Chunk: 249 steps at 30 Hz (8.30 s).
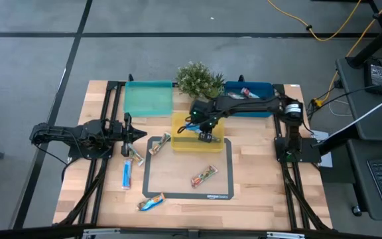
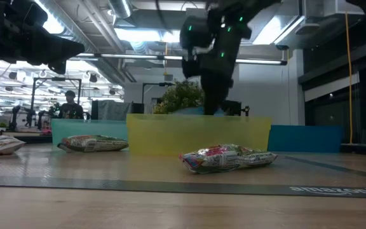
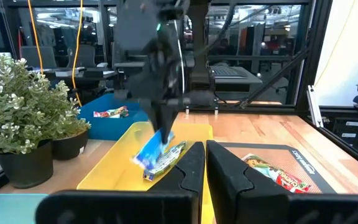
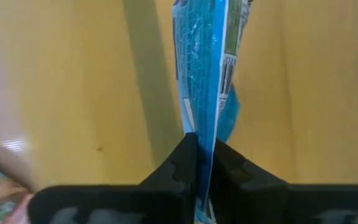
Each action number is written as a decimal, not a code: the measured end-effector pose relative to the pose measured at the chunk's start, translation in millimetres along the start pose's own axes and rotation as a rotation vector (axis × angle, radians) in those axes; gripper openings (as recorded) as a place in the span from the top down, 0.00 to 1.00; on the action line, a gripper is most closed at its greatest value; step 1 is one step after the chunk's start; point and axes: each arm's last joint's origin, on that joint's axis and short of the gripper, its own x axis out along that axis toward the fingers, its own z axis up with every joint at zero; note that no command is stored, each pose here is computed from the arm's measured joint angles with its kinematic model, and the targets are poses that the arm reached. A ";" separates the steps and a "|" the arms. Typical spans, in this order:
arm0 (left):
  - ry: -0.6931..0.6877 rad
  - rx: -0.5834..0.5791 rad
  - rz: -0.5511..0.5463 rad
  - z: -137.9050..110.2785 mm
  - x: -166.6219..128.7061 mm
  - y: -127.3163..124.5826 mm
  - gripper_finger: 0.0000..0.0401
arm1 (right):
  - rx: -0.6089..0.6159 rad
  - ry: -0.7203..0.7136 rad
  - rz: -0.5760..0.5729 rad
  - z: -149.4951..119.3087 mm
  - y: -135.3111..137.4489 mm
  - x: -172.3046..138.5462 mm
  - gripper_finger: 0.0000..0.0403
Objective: Pick and place Granola Bars by type
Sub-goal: Put the blue granola bar into the yellow bin, then put the orange granola bar into the green bin
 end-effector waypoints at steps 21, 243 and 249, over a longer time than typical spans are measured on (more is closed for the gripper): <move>0.000 0.000 0.000 -0.1 0.0 0.0 0.97 | 0.009 0.013 -0.017 1.3 -25.1 16.2 0.93; 1.401 -0.277 0.065 -7.5 119.9 -230.4 0.97 | -0.418 -1.278 -0.033 -204.5 31.1 -135.0 0.96; 1.200 -0.264 0.105 21.7 119.3 -221.7 0.94 | -0.418 -1.275 -0.033 -204.6 31.0 -134.8 0.96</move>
